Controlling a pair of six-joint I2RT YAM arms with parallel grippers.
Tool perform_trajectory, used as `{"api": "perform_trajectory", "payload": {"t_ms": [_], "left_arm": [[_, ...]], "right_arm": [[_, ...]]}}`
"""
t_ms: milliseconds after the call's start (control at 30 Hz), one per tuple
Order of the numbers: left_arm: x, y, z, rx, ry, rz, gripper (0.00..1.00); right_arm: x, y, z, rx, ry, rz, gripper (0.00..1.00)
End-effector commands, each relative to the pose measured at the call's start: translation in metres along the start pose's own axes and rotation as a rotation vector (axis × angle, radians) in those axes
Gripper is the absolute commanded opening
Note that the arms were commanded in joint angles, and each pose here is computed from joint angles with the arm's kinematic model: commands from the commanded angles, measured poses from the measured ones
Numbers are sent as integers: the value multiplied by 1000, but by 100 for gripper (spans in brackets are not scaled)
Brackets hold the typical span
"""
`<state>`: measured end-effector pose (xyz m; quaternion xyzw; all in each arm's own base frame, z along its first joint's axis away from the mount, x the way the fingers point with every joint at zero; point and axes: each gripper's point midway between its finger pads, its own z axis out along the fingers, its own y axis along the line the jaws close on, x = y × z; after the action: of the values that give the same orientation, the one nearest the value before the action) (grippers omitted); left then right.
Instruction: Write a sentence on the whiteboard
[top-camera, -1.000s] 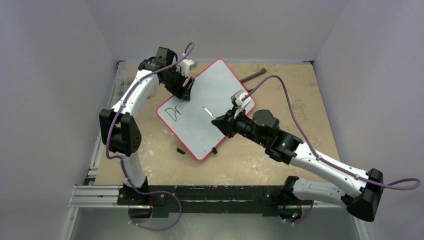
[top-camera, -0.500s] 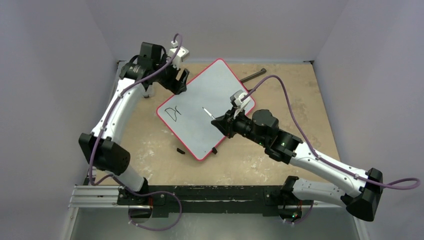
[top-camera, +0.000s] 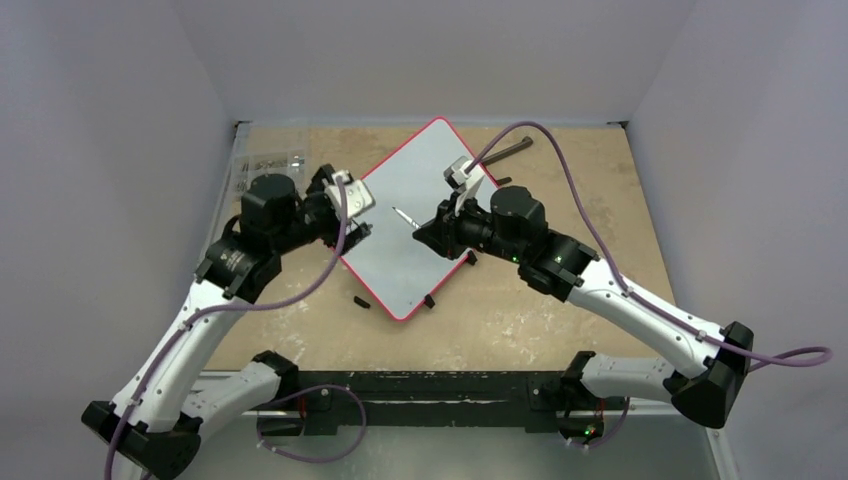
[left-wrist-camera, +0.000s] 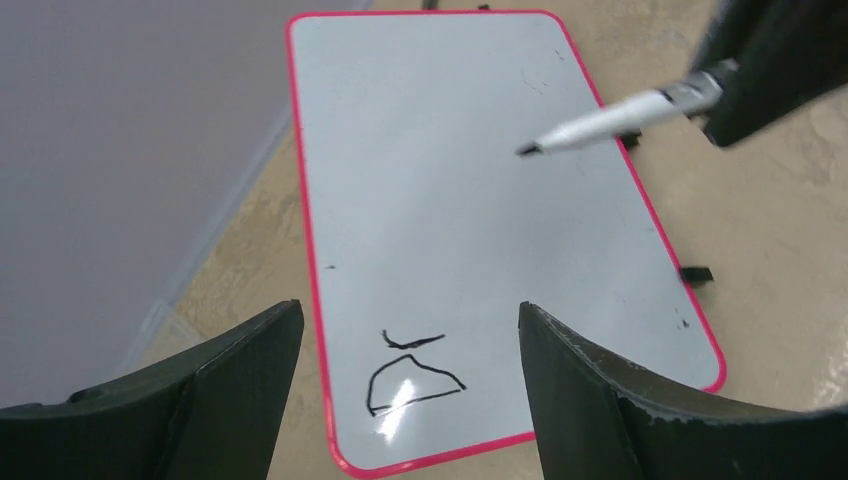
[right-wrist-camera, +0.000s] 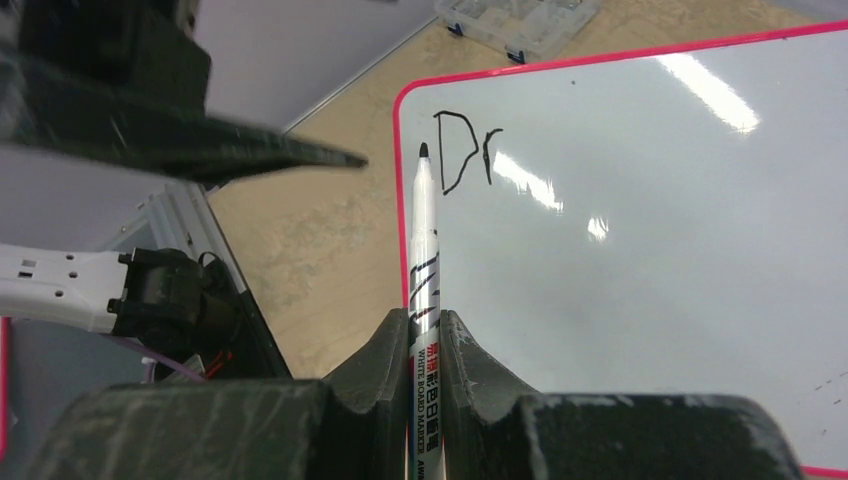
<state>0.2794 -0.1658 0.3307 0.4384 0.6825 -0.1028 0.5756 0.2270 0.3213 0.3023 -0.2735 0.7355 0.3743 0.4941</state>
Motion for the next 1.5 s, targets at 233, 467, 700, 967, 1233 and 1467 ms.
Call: {"api": "perform_trajectory", "payload": {"t_ms": [233, 467, 700, 967, 1233, 1467], "left_arm": [[-21, -39, 10, 28, -144, 542, 72], [-26, -44, 6, -14, -126, 644, 69], [-10, -63, 10, 81, -76, 686, 66], [-10, -79, 9, 154, -105, 660, 50], [-6, -94, 14, 202, -113, 645, 18], [-8, -91, 10, 168, -127, 599, 0]], "right_arm": [[-8, 25, 2, -116, 101, -11, 0], [-6, 27, 6, -125, 129, 18, 0], [-10, 30, 9, -141, 133, 9, 0], [-14, 36, 13, -174, 139, 3, 0], [-19, 38, 18, -183, 125, 3, 0], [-40, 42, 14, -185, 28, 18, 4]]}}
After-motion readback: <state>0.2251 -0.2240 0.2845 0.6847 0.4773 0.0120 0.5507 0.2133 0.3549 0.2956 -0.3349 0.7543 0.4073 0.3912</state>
